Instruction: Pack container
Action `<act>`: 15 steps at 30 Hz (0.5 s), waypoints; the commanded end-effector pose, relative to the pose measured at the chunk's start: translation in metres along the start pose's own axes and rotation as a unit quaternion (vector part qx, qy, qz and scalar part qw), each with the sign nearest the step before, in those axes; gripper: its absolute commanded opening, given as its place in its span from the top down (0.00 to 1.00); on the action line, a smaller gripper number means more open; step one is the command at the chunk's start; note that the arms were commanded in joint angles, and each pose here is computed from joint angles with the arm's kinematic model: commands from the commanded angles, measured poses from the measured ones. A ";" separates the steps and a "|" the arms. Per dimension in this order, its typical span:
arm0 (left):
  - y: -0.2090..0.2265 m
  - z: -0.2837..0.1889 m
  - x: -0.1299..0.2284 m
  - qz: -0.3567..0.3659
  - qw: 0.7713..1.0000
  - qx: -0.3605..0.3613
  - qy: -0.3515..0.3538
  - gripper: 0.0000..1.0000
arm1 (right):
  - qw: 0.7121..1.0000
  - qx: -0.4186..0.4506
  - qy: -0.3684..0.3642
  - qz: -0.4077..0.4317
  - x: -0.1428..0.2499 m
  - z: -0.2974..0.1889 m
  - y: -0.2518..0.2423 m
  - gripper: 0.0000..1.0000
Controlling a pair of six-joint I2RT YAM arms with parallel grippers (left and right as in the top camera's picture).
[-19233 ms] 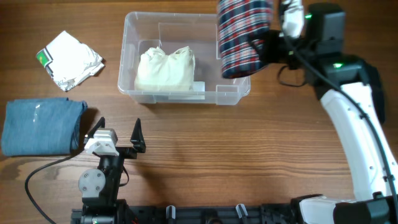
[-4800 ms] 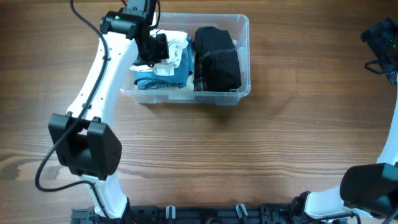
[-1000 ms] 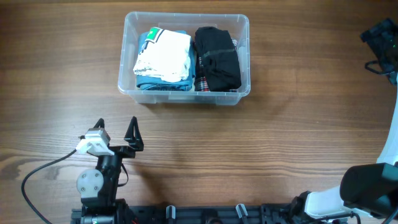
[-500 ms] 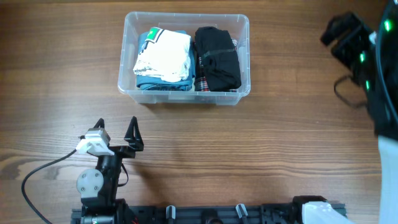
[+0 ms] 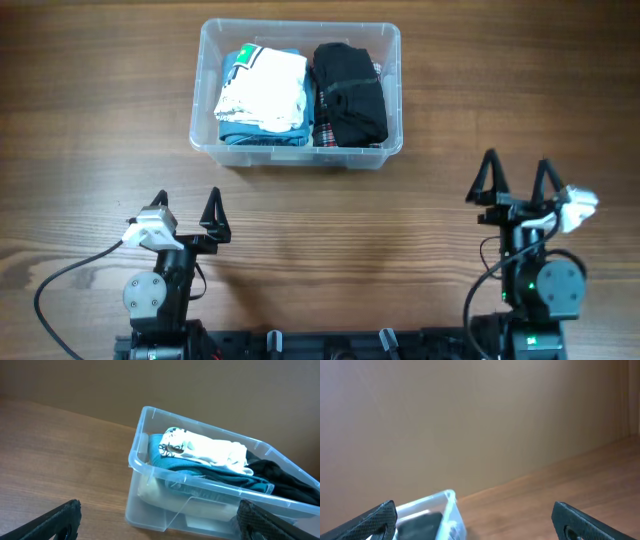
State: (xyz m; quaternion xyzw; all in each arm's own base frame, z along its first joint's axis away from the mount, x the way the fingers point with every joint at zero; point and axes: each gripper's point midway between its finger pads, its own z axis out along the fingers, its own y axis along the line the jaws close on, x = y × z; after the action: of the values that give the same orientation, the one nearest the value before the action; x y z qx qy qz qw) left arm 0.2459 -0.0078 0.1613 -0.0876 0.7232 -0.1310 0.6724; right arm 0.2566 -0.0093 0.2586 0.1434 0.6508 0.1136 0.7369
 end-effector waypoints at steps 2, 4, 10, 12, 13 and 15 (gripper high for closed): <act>0.000 0.000 0.001 0.010 1.000 0.002 0.000 0.00 | 0.999 -0.023 0.010 -0.031 0.036 -0.010 -0.005 0.00; 0.000 0.000 0.001 0.010 1.000 0.002 0.000 0.00 | 0.999 -0.022 0.015 -0.031 0.047 -0.012 -0.009 0.00; 0.000 0.000 0.001 0.010 1.000 0.002 0.000 0.00 | 0.997 -0.009 0.064 -0.028 0.081 -0.019 -0.021 0.00; 0.000 0.000 0.001 0.010 1.000 0.002 0.000 0.00 | 0.997 -0.019 0.060 -0.037 0.079 -0.020 -0.017 0.00; 0.000 0.000 0.001 0.010 1.000 0.002 0.000 0.00 | 0.997 -0.028 0.064 -0.038 0.080 -0.020 -0.014 0.00; 0.000 0.000 0.001 0.010 1.000 0.002 0.000 0.00 | 0.995 -0.048 0.073 -0.037 0.084 -0.021 -0.008 0.00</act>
State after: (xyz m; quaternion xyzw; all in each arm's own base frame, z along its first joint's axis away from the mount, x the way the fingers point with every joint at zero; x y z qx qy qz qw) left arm 0.2459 -0.0078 0.1614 -0.0875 0.7231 -0.1310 0.6725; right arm 0.2476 0.0021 0.1731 0.1074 0.7024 0.1092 0.6951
